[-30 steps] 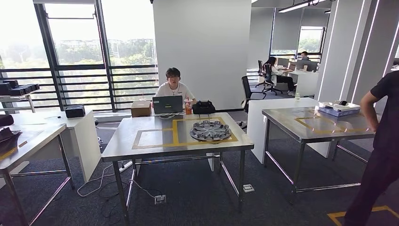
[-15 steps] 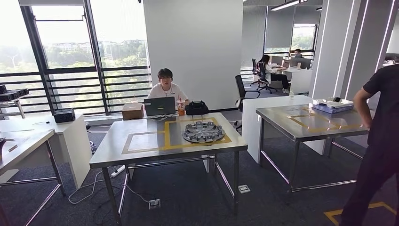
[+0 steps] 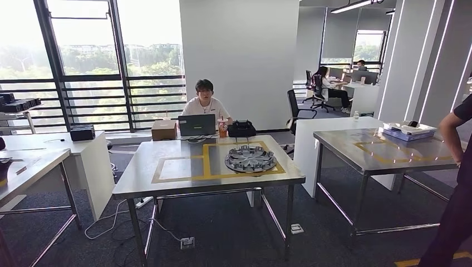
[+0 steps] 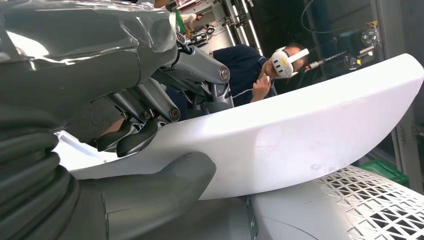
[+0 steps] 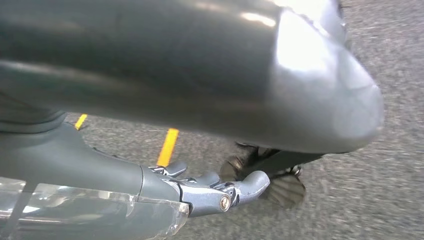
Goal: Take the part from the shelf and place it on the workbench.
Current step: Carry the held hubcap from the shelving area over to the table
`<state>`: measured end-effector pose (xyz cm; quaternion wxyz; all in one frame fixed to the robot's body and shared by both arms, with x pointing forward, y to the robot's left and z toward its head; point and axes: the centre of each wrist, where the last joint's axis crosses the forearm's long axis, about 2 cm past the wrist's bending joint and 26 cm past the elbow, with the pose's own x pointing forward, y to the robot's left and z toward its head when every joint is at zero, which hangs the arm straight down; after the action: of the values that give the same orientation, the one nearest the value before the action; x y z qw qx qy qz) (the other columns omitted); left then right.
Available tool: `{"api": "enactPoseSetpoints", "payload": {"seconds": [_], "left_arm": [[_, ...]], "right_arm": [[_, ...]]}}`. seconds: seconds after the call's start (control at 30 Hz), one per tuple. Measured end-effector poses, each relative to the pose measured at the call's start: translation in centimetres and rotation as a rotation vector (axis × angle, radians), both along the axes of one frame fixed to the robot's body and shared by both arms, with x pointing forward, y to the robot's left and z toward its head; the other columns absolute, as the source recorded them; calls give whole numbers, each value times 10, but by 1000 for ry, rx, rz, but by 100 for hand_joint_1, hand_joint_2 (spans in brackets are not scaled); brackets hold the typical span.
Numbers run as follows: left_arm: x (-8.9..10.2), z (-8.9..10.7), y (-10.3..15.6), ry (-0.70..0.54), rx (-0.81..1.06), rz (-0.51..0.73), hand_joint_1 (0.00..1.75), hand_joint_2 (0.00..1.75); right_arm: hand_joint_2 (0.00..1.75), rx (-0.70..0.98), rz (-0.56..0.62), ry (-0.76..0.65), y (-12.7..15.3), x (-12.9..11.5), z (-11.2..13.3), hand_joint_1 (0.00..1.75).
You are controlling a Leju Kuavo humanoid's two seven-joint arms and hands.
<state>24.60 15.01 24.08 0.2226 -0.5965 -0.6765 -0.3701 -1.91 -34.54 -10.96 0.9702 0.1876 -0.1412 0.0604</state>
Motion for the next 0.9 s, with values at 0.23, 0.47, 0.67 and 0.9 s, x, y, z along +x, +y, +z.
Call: {"api": "enactPoseSetpoints", "payload": {"seconds": [0.23, 0.47, 0.67, 0.9], "left_arm": [[0, -1, 0, 3, 2, -2, 175, 175], [-1, -3, -1, 13, 2, -13, 175, 175], [-1, -3, -1, 16, -7, -23, 175, 175], [-1, 0, -4, 14, -27, -29, 175, 175]], "right_arm": [[0, 6, -5, 8, 3, 0, 0, 0], [0, -23, -21, 91, 3, -4, 0, 0], [0, -52, -51, 111, 3, -4, 0, 0], [0, -62, -68, 78, -4, -3, 0, 0]]}}
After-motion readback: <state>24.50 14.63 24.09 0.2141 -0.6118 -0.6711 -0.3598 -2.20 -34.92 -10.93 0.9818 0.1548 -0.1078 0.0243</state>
